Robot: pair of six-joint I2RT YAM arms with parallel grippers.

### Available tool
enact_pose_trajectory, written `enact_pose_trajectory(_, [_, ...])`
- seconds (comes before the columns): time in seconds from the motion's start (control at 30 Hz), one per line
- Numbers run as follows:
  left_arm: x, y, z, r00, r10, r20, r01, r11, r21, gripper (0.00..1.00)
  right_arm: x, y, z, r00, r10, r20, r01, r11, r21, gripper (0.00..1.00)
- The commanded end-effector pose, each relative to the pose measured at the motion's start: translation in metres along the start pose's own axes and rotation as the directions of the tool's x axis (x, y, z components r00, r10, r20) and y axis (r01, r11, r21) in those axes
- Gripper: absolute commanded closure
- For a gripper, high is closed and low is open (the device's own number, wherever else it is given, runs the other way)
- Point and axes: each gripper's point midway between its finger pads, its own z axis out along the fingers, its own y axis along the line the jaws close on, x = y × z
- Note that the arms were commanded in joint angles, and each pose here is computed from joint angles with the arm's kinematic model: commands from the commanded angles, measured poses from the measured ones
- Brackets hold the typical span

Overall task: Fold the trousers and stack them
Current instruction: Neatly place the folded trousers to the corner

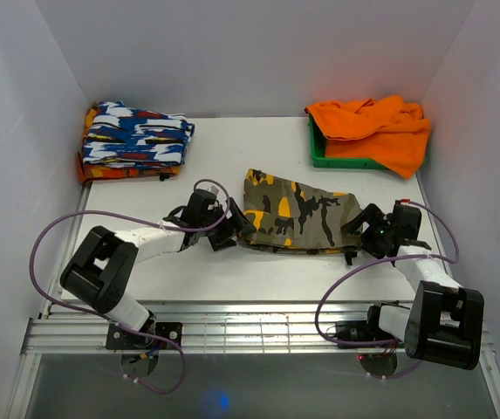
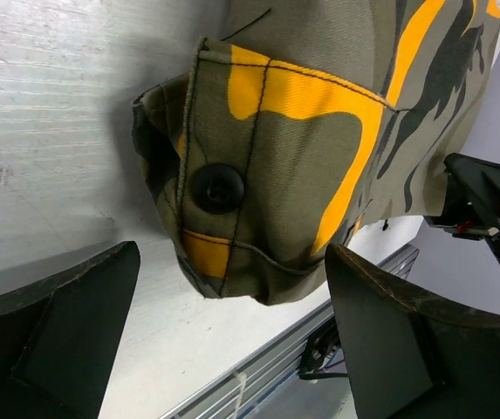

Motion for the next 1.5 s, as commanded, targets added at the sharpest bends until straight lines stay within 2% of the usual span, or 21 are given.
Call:
enact_pose_trajectory(0.0, [-0.005,-0.006,0.004,0.998,-0.029,0.047,0.029,1.0,0.007,0.02,0.024,-0.021,0.006,0.999,0.025,-0.044,-0.023,0.998,0.051,0.05])
enact_pose_trajectory(0.03, [-0.007,-0.006,0.006,0.998,-0.028,0.058,0.028,1.0,0.002,0.02,0.027,-0.023,0.006,0.999,0.026,-0.048,-0.024,0.998,0.05,0.09])
enact_pose_trajectory(0.13, [-0.001,-0.005,0.01,0.997,-0.023,0.077,0.025,1.0,-0.014,0.02,0.029,-0.023,0.004,0.999,0.02,-0.048,-0.018,0.999,0.047,0.33])
enact_pose_trajectory(0.2, [0.003,0.001,0.012,0.996,-0.037,0.084,0.04,0.999,-0.035,0.02,0.031,-0.024,0.004,0.999,0.019,-0.05,-0.017,0.999,0.048,0.42])
enact_pose_trajectory(0.23, [0.006,0.006,0.016,0.996,-0.053,0.076,0.056,0.997,-0.043,0.02,0.031,-0.024,0.004,0.999,0.018,-0.047,-0.016,0.999,0.046,0.5])
enact_pose_trajectory(0.37, [0.013,0.017,0.024,0.996,-0.065,0.057,0.069,0.996,-0.062,0.02,0.028,-0.021,0.004,0.999,0.01,-0.043,-0.009,0.999,0.033,0.66])
enact_pose_trajectory(0.4, [0.012,0.018,0.026,0.997,-0.056,0.057,0.059,0.996,-0.063,0.08,0.028,-0.019,0.004,0.999,0.008,-0.047,-0.006,1.0,0.027,0.68])
enact_pose_trajectory(0.43, [0.013,0.022,0.028,0.998,-0.047,0.051,0.051,0.996,-0.079,0.29,0.028,-0.018,0.004,0.999,0.001,-0.047,0.0,1.0,0.022,0.75])
enact_pose_trajectory(0.5, [0.01,0.026,0.029,0.997,-0.036,0.062,0.043,0.993,-0.113,0.44,0.028,-0.014,0.004,0.999,-0.012,-0.05,0.013,1.0,0.015,0.82])
enact_pose_trajectory(0.53, [0.008,0.025,0.029,0.998,-0.025,0.066,0.032,0.993,-0.117,0.57,0.027,-0.011,0.003,0.998,-0.022,-0.051,0.022,1.0,0.008,0.91])
enact_pose_trajectory(0.57, [0.006,0.027,0.03,0.997,-0.011,0.076,0.021,0.992,-0.125,0.65,0.025,-0.007,0.003,0.998,-0.033,-0.045,0.033,0.999,-0.002,0.92])
enact_pose_trajectory(0.63, [-0.001,0.024,0.029,0.995,0.026,0.093,-0.013,0.991,-0.136,0.89,0.025,-0.001,0.003,0.997,-0.062,-0.044,0.061,0.998,-0.012,0.92])
enact_pose_trajectory(0.73, [-0.011,0.017,0.026,0.988,0.103,0.111,-0.087,0.986,-0.144,1.0,0.021,0.014,0.003,0.989,-0.144,-0.034,0.143,0.989,-0.038,0.92])
enact_pose_trajectory(0.83, [-0.028,0.0,0.019,0.962,0.227,0.151,-0.208,0.969,-0.134,1.0,0.012,0.041,0.002,0.967,-0.254,0.009,0.255,0.965,-0.062,0.92])
enact_pose_trajectory(1.0, [-0.044,-0.006,0.005,0.912,0.381,0.151,-0.349,0.915,-0.2,1.0,0.001,0.083,-0.001,0.918,-0.386,0.089,0.394,0.914,-0.101,0.92])
enact_pose_trajectory(1.17, [-0.077,-0.036,-0.02,0.789,0.558,0.257,-0.511,0.828,-0.231,1.0,-0.019,0.128,-0.011,0.859,-0.479,0.18,0.503,0.855,-0.126,0.92])
enact_pose_trajectory(1.27, [-0.092,-0.054,-0.034,0.729,0.607,0.315,-0.556,0.794,-0.245,1.0,-0.025,0.155,-0.017,0.822,-0.519,0.236,0.559,0.815,-0.153,0.92])
enact_pose_trajectory(1.4, [-0.114,-0.082,-0.056,0.606,0.684,0.406,-0.634,0.724,-0.273,1.0,-0.035,0.182,-0.021,0.78,-0.551,0.297,0.609,0.778,-0.154,0.92])
enact_pose_trajectory(1.47, [-0.121,-0.093,-0.068,0.571,0.695,0.438,-0.647,0.709,-0.281,1.0,-0.043,0.21,-0.029,0.747,-0.556,0.365,0.643,0.744,-0.181,0.92])
